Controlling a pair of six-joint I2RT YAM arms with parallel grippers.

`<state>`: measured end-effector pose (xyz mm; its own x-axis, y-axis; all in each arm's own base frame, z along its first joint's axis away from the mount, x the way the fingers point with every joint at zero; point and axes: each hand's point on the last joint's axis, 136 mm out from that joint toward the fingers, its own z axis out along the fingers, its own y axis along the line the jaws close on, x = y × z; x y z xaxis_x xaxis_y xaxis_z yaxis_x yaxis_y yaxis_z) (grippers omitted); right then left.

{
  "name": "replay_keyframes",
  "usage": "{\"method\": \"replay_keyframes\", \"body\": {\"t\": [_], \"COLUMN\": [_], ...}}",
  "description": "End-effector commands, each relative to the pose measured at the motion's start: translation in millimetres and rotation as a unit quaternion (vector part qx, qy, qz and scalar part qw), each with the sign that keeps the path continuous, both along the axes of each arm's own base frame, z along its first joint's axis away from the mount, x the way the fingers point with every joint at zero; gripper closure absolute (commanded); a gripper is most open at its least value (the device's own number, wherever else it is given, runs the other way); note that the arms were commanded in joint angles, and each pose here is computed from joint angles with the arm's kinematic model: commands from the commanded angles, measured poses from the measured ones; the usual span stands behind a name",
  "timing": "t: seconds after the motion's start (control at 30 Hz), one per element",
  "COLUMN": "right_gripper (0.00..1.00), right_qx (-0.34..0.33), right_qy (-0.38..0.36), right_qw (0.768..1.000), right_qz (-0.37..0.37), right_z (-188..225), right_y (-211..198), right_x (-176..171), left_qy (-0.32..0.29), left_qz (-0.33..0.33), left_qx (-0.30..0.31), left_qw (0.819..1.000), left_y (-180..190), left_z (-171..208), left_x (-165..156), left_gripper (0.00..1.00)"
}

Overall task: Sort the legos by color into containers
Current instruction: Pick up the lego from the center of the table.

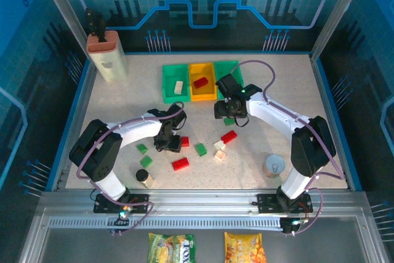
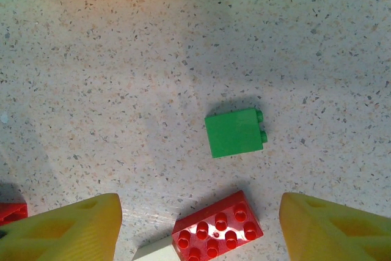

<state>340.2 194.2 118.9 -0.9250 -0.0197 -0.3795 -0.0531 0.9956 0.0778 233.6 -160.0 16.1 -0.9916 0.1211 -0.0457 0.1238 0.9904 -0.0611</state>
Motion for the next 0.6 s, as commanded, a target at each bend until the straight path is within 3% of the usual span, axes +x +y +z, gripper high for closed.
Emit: {"method": "replay_keyframes", "body": {"t": [0.0,0.57], "right_gripper": [0.3,0.3], "right_qx": [0.002,0.003], "right_qy": [-0.008,-0.017], "right_qw": [1.0,1.0], "right_qz": [-0.012,-0.012], "right_z": [11,21], "right_y": [-6,-4], "right_x": [0,3], "left_qy": [0.006,-0.03], "left_qz": [-0.004,0.012], "left_qx": [0.008,0.012], "left_qw": [1.0,0.999], "left_y": [1,4], "left_z": [-4,20], "left_x": [-5,9], "left_gripper": [0.55,0.62]}}
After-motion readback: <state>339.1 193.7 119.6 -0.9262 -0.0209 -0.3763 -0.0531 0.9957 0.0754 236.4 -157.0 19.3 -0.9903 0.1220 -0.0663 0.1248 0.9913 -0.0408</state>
